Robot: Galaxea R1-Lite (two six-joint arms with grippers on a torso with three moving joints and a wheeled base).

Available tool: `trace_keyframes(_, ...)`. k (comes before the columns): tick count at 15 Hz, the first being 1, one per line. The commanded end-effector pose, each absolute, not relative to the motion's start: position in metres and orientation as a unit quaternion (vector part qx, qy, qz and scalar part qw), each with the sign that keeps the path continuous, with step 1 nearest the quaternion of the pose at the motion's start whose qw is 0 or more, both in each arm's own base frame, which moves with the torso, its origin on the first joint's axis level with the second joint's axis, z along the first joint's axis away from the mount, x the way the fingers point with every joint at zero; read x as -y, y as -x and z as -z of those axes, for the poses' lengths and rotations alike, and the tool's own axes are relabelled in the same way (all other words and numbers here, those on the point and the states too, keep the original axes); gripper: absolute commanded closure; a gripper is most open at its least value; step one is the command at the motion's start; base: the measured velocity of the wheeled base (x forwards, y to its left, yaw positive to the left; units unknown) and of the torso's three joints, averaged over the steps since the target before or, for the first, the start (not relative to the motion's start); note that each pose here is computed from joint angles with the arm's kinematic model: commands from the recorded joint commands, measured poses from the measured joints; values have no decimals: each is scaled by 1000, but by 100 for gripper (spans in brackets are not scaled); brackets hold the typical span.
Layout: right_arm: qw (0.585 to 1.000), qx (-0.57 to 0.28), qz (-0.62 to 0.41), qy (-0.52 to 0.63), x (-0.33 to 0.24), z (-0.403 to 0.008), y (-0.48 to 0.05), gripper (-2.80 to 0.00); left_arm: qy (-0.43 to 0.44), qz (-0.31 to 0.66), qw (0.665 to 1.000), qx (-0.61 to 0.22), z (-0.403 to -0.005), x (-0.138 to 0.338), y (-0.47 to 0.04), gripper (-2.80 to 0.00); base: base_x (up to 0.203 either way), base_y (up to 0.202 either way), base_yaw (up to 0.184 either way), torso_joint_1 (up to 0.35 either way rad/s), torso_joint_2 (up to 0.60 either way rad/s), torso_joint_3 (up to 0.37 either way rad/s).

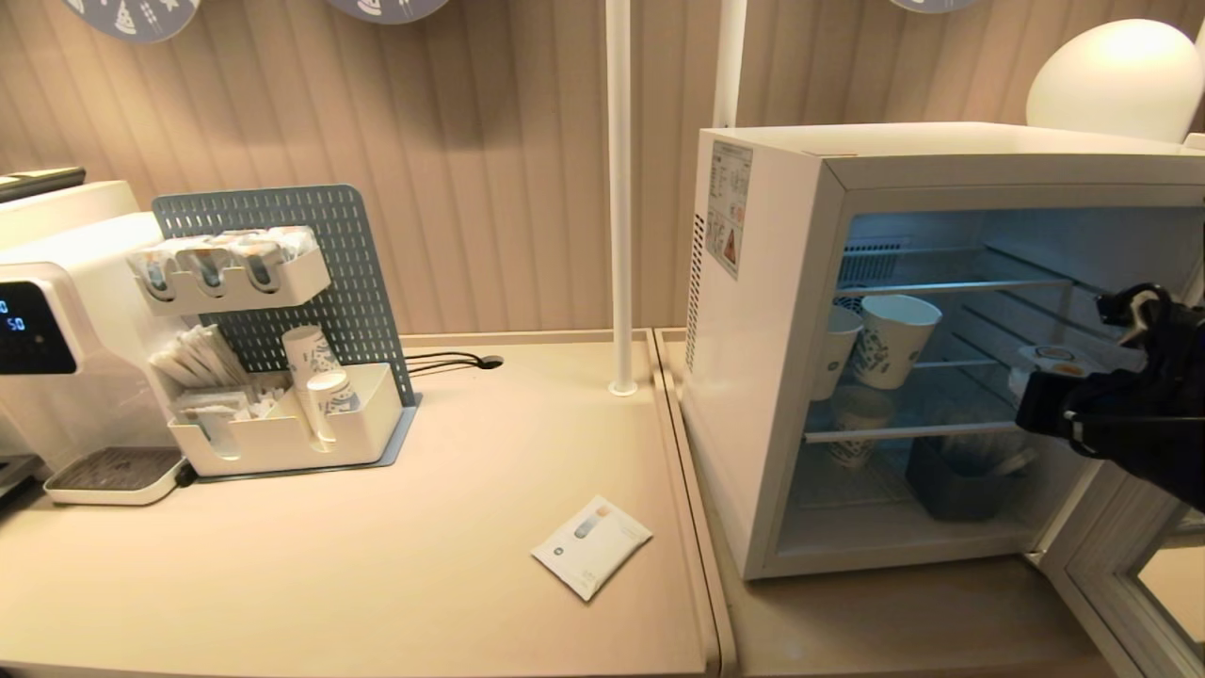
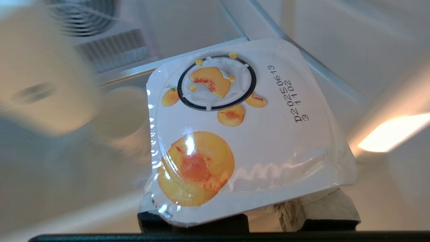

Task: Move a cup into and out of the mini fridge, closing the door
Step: Take the yoghurt out of the freezer, then place the yoghurt on the table

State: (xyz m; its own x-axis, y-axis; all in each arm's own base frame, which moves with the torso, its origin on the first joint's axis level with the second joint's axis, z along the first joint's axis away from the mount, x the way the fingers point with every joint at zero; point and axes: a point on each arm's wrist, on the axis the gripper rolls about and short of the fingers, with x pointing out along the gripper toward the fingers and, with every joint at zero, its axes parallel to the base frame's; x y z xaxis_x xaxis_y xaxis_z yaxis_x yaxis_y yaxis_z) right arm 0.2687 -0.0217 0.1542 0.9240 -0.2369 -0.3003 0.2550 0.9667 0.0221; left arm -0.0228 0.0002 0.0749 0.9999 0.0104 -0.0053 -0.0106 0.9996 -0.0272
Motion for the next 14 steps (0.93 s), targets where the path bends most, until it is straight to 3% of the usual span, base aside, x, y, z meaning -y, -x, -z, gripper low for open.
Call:
trace_keyframes(1, 987, -111, 108, -36, 16, -187, -231, 0, 14, -5, 1000, -4, -74, 0, 23, 0, 0, 0, 0, 0, 0, 0)
trace_keyframes(6, 992, -102, 46, -57, -4, -222, -138, 0, 13, -5, 1000, -4, -74, 0, 23, 0, 0, 0, 0, 0, 0, 0)
trace_keyframes(14, 990, -122, -16, -72, 1, -236, -11, 0, 13, -5, 1000, -4, -74, 0, 23, 0, 0, 0, 0, 0, 0, 0)
